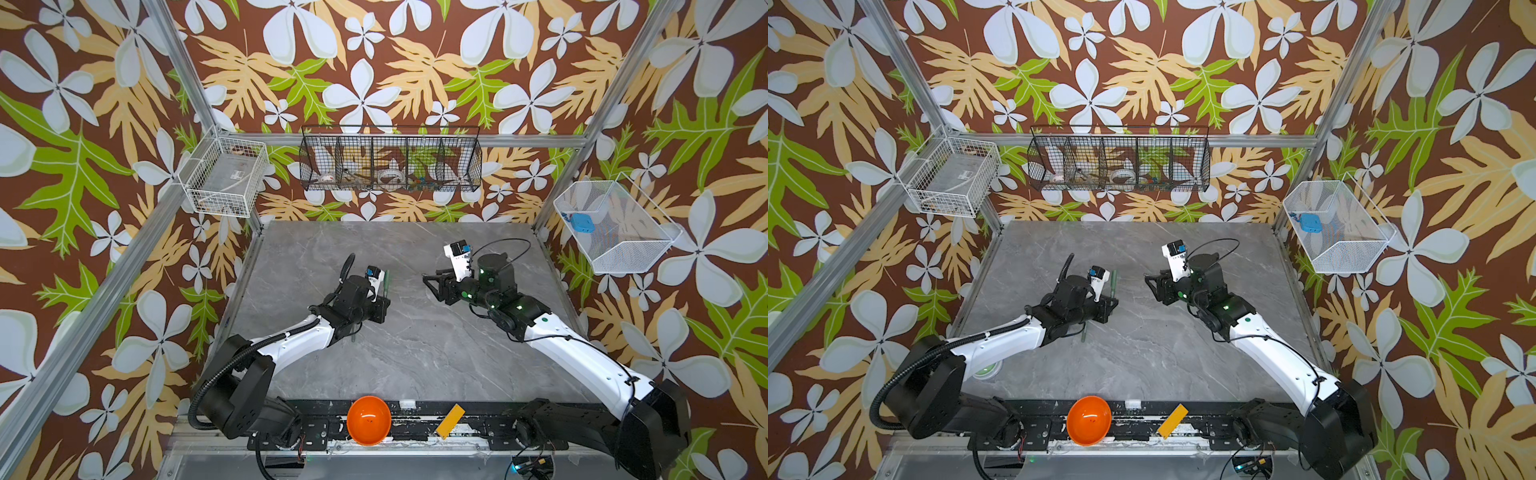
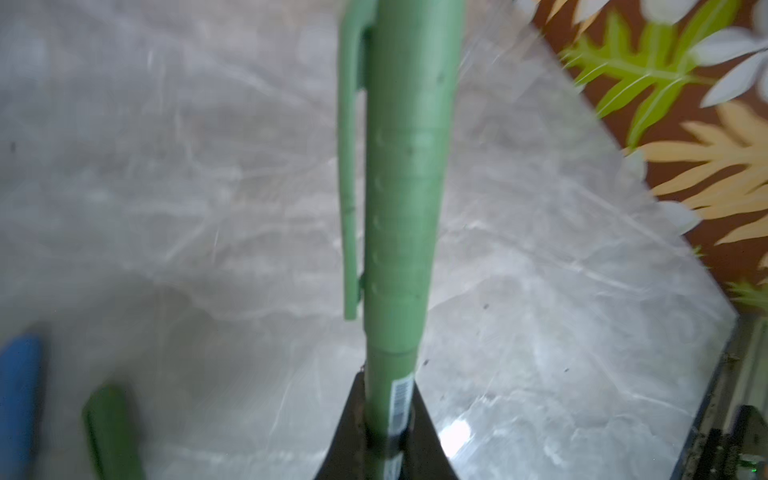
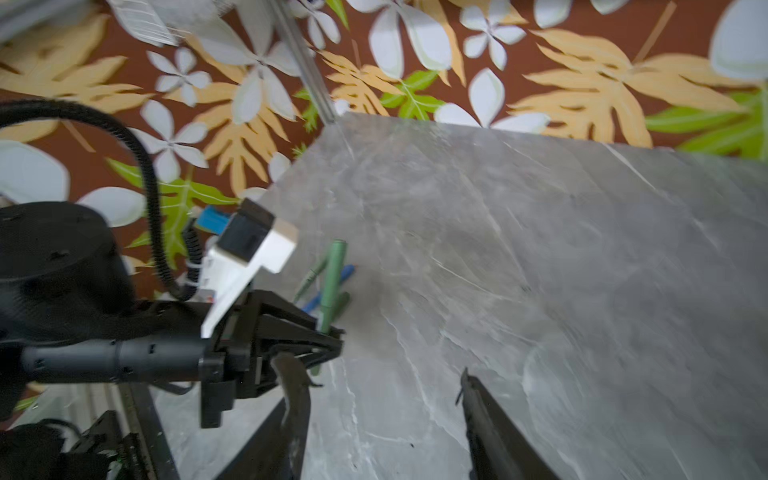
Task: Insert the pens into the pen caps
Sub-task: 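Open the right gripper and draw it back from the capped pen, then lay the capped pen on the table with the left gripper while right arm retracts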
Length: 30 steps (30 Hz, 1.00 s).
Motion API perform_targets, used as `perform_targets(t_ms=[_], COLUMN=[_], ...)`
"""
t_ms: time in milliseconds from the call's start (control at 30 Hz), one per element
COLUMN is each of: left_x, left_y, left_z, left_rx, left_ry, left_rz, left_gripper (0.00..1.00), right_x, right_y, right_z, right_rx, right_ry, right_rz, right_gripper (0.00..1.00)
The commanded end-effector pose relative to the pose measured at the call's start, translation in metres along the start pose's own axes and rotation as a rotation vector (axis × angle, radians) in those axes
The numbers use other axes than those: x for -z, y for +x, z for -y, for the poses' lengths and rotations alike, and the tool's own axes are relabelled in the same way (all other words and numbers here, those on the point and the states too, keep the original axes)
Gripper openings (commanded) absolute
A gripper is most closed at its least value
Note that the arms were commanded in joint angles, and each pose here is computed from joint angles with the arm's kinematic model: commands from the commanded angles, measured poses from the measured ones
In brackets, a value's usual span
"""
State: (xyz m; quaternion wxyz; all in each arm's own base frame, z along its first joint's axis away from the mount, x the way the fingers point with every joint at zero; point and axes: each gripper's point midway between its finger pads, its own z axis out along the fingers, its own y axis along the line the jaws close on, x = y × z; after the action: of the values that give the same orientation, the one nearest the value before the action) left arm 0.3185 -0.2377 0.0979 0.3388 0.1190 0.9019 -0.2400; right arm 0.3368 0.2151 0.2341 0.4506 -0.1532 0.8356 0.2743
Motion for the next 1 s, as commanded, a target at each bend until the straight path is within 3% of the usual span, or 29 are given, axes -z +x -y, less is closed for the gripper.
perform_targets(t_ms=[0,300,333,400,500,600,700,800,867,933,967], left_x=[-0.002,-0.014,-0.014,-0.015,-0.013,-0.009,-0.002,0.023,0.056,0.103,0.13], left_y=[0.037,0.063,0.065,0.066,0.065,0.061,0.05,0.018,-0.014,-0.046,-0.057], left_z=[-0.029,-0.05,-0.052,-0.054,-0.059,-0.063,-0.063,-0.062,-0.067,-0.078,-0.089], left_rx=[0.091,0.143,0.145,0.143,0.142,0.139,0.135,0.129,0.114,0.072,0.059], left_ry=[-0.126,-0.223,-0.232,-0.244,-0.268,-0.296,-0.308,-0.34,-0.405,-0.516,-0.595], left_rz=[-0.096,-0.147,-0.149,-0.144,-0.131,-0.108,-0.065,0.055,0.2,0.386,0.513], left_gripper=[0.0,0.02,0.06,0.23,0.35,0.56,0.69,0.78,0.83,0.87,0.93], right_x=[-0.001,0.001,0.002,0.006,0.012,0.022,0.034,0.05,0.068,0.089,0.102], right_y=[0.022,0.045,0.046,0.047,0.046,0.042,0.037,0.035,0.035,0.041,0.044], right_z=[0.032,0.055,0.057,0.062,0.068,0.076,0.083,0.1,0.119,0.142,0.156], right_rx=[-0.079,-0.121,-0.117,-0.111,-0.104,-0.099,-0.09,-0.066,-0.041,-0.008,-0.002], right_ry=[0.108,0.194,0.204,0.234,0.264,0.29,0.32,0.429,0.558,0.712,0.809], right_rz=[-0.044,-0.078,-0.081,-0.079,-0.069,-0.045,-0.023,-0.003,0.044,0.121,0.19], right_gripper=[0.59,0.61,0.61,0.63,0.65,0.68,0.7,0.72,0.75,0.87,0.98])
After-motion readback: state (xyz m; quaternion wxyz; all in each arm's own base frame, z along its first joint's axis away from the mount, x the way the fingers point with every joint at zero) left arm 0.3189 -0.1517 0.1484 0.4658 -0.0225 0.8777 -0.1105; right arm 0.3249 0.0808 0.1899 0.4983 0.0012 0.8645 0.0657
